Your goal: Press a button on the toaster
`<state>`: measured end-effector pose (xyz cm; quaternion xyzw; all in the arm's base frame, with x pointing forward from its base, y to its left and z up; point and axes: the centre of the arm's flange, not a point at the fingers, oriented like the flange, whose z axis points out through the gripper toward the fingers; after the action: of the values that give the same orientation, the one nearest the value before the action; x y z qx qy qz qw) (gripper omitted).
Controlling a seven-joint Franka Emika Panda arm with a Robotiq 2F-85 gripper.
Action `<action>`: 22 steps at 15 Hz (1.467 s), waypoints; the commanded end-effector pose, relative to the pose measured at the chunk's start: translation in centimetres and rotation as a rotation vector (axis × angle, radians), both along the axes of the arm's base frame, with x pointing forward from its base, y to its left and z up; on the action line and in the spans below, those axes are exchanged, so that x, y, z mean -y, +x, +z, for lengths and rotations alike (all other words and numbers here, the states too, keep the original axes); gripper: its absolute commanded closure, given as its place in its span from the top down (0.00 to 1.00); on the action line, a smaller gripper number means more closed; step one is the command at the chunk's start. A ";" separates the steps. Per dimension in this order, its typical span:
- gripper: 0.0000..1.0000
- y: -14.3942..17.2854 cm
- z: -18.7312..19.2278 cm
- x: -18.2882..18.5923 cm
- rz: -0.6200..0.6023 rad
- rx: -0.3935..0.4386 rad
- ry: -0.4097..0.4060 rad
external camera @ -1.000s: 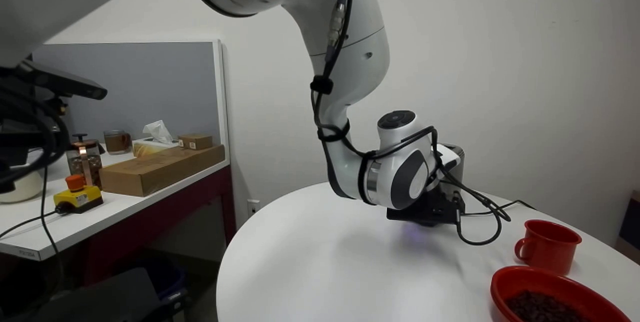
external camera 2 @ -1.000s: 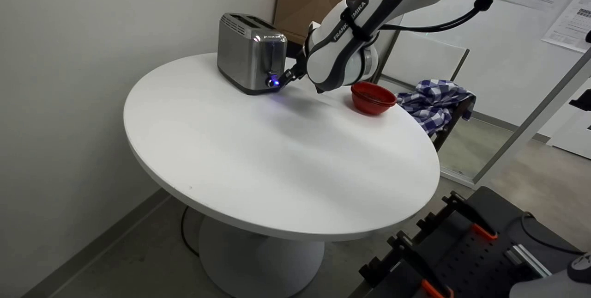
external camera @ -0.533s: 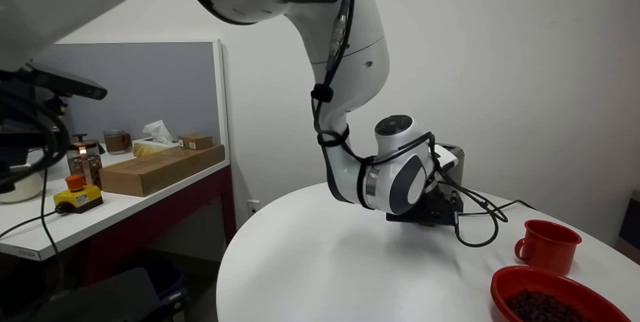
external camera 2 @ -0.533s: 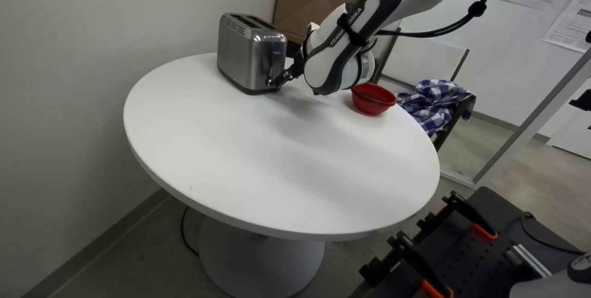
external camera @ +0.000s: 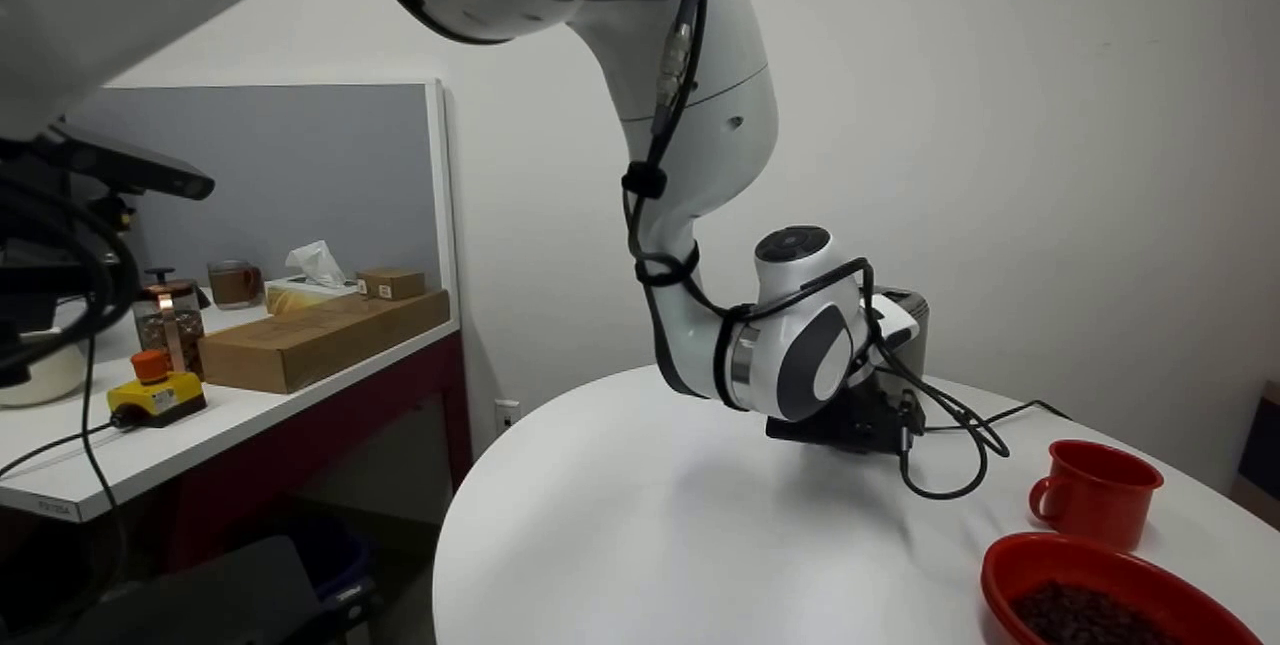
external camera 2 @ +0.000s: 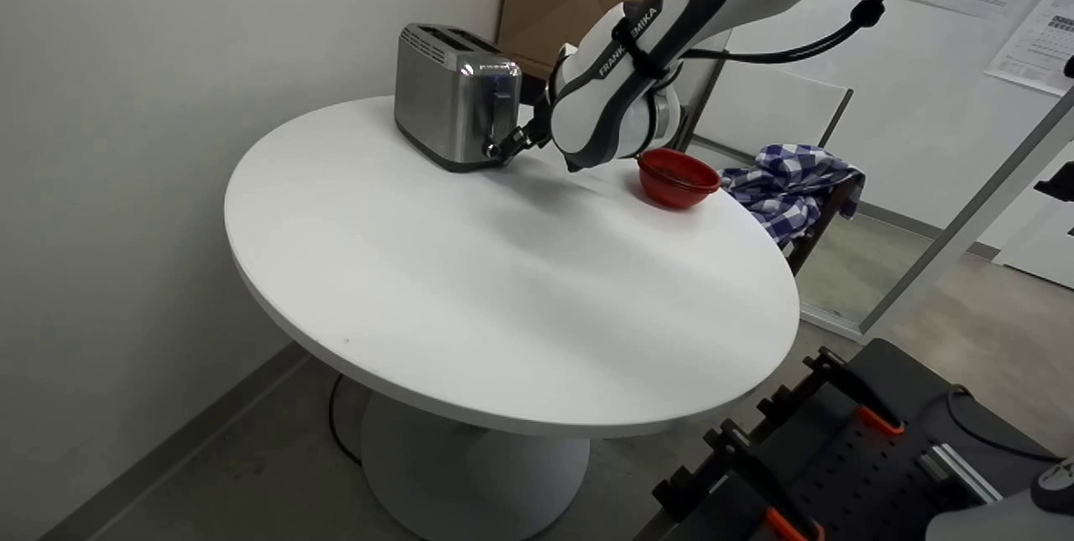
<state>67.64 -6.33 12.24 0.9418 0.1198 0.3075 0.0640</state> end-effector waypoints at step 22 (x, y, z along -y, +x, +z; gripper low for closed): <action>1.00 -9.6 28.1 -5.5 -0.052 -0.509 0.134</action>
<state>61.73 -0.01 37.72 0.9944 0.0649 0.0715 -0.0425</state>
